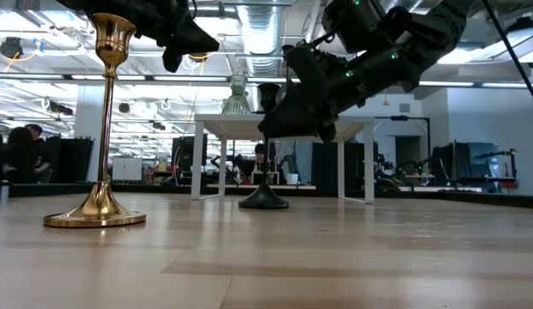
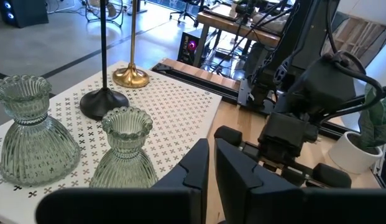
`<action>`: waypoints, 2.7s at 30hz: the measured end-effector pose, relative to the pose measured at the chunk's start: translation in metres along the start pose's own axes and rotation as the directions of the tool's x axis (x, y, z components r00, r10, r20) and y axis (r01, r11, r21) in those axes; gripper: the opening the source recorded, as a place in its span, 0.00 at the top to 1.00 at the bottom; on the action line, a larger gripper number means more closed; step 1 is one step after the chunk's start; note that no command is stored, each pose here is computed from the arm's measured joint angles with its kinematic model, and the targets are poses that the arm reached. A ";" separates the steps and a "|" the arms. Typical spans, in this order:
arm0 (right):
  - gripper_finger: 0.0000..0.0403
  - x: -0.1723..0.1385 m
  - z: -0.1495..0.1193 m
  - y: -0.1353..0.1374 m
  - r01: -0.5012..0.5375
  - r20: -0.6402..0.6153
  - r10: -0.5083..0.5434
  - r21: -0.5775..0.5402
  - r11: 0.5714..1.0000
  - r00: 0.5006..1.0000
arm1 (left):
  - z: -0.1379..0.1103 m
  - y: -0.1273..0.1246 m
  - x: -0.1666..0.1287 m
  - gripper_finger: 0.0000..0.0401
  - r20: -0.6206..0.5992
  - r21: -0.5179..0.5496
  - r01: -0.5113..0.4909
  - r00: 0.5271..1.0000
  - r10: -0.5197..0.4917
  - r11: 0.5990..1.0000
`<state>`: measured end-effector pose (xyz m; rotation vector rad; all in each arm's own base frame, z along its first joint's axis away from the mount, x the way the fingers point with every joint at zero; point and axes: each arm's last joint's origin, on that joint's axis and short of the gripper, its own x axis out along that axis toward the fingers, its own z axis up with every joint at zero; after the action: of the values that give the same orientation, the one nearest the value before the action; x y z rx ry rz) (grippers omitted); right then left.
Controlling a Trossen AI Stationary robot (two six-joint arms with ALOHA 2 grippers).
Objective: Pick & Place candle stick holders
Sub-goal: Align the black candle holder with the black candle holder on the shelf
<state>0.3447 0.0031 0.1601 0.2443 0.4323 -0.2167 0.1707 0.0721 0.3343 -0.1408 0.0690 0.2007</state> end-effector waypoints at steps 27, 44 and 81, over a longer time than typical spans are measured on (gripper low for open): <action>0.99 -0.001 0.079 0.037 -0.066 -0.066 0.061 -0.081 0.995 0.996 | 0.000 0.000 0.000 0.94 -0.004 0.000 -0.001 1.000 0.001 1.000; 1.00 -0.100 0.167 0.004 0.087 0.154 -0.074 -0.075 0.993 0.985 | 0.000 0.000 0.000 0.94 -0.004 0.000 0.000 1.000 0.000 1.000; 1.00 -0.071 0.164 -0.091 0.361 0.052 -0.362 0.030 0.932 0.931 | 0.000 0.000 0.000 0.94 -0.004 0.002 0.000 1.000 0.000 1.000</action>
<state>0.3220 -0.1176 0.3182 0.1755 0.4171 -0.5893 0.1706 0.0720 0.3340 -0.1395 0.0728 0.2008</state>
